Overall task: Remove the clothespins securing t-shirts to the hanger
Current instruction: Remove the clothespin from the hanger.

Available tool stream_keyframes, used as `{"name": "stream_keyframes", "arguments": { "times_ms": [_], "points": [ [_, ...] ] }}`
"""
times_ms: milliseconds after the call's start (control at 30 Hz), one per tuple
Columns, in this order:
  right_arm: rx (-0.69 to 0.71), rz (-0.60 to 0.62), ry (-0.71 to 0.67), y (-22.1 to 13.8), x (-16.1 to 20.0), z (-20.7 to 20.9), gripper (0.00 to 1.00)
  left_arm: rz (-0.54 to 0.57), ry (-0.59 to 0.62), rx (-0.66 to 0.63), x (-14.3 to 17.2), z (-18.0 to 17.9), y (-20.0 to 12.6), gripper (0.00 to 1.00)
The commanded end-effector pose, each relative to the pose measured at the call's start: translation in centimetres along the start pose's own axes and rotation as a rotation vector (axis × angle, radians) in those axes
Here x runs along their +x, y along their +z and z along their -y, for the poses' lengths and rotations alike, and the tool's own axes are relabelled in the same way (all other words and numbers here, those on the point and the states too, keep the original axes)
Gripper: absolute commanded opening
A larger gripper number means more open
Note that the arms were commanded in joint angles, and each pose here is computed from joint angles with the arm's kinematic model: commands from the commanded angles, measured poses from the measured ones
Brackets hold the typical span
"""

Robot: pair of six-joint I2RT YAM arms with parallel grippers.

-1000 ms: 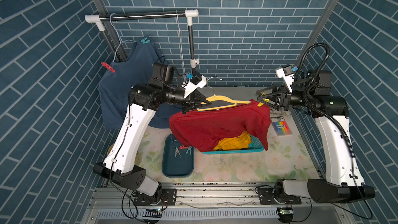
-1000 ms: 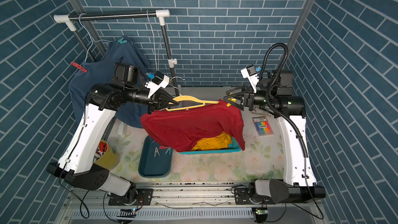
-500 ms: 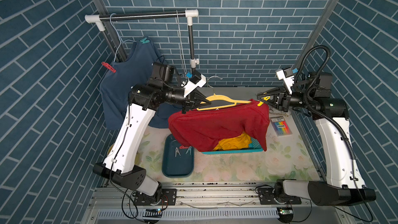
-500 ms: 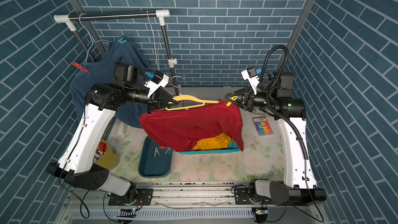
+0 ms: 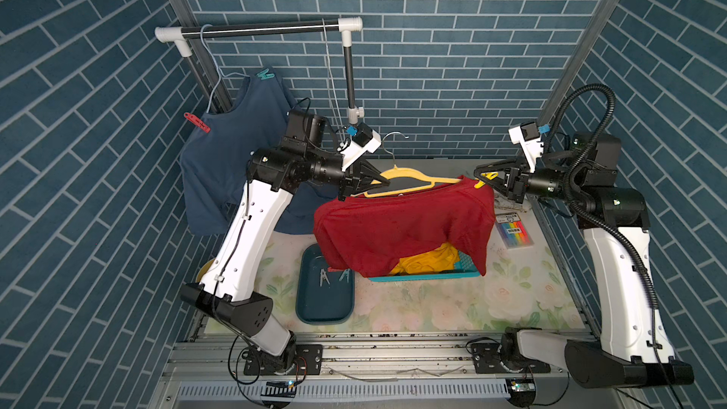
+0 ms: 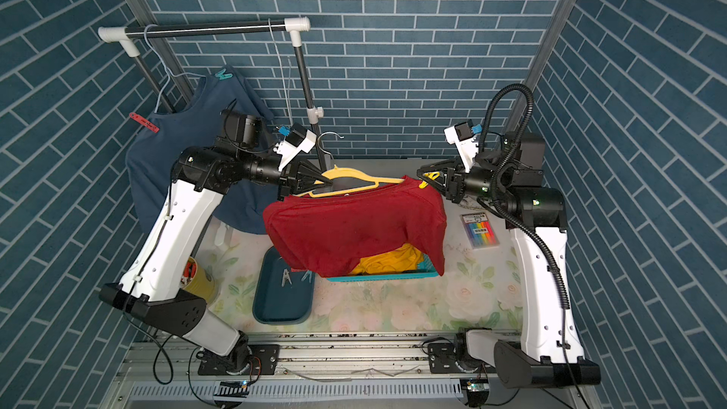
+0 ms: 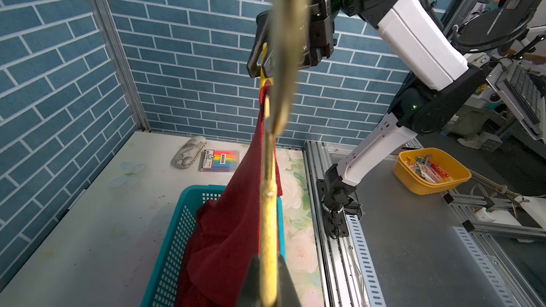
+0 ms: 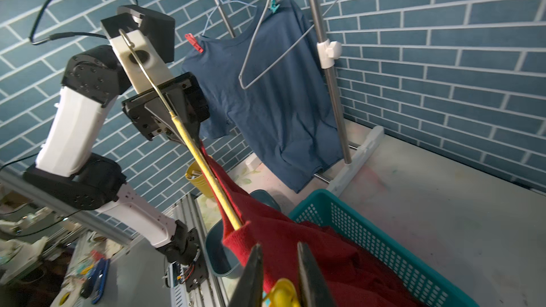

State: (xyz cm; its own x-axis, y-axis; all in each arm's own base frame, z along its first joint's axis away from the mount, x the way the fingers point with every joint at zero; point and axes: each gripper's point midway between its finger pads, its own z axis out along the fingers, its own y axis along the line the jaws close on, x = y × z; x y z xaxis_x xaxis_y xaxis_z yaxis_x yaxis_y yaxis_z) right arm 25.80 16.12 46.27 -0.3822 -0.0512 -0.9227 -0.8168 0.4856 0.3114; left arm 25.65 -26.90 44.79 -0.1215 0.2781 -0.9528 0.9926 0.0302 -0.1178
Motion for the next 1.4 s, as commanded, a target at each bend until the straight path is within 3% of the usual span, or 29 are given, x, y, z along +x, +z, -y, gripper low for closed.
{"name": "stream_keyframes", "arguments": {
  "times_ms": [0, 433, 600, 867, 1000, 1167, 1367],
  "points": [
    [0.157, 0.085, -0.095, -2.0, -2.7, 0.0, 0.0, 0.032, 0.023, 0.022, -1.3, 0.3, -0.1, 0.0],
    [0.48, 0.159, -0.146, -5.9, -3.9, 1.9, 0.0, 0.014, 0.012, -0.008, -1.8, -1.3, 1.4, 0.0],
    [0.523, 0.178, -0.147, -6.4, -4.0, 2.3, 0.0, 0.033, 0.083, -0.006, -4.6, -0.5, 3.7, 0.0],
    [0.62, 0.228, -0.174, -8.4, -4.6, 1.9, 0.0, 0.179, 0.172, 0.039, -10.8, 1.0, 6.7, 0.0],
    [0.64, 0.257, -0.194, -9.2, -4.9, 1.3, 0.0, 0.24, 0.211, 0.072, -12.6, 1.4, 7.8, 0.0],
    [0.64, 0.27, -0.2, -9.5, -5.1, 0.9, 0.0, 0.241, 0.159, 0.083, -11.8, -0.4, 9.9, 0.0],
    [0.65, 0.271, -0.198, -9.7, -5.0, 0.9, 0.0, 0.133, 0.088, 0.095, -7.8, -1.7, 11.8, 0.0]
  ]
}}
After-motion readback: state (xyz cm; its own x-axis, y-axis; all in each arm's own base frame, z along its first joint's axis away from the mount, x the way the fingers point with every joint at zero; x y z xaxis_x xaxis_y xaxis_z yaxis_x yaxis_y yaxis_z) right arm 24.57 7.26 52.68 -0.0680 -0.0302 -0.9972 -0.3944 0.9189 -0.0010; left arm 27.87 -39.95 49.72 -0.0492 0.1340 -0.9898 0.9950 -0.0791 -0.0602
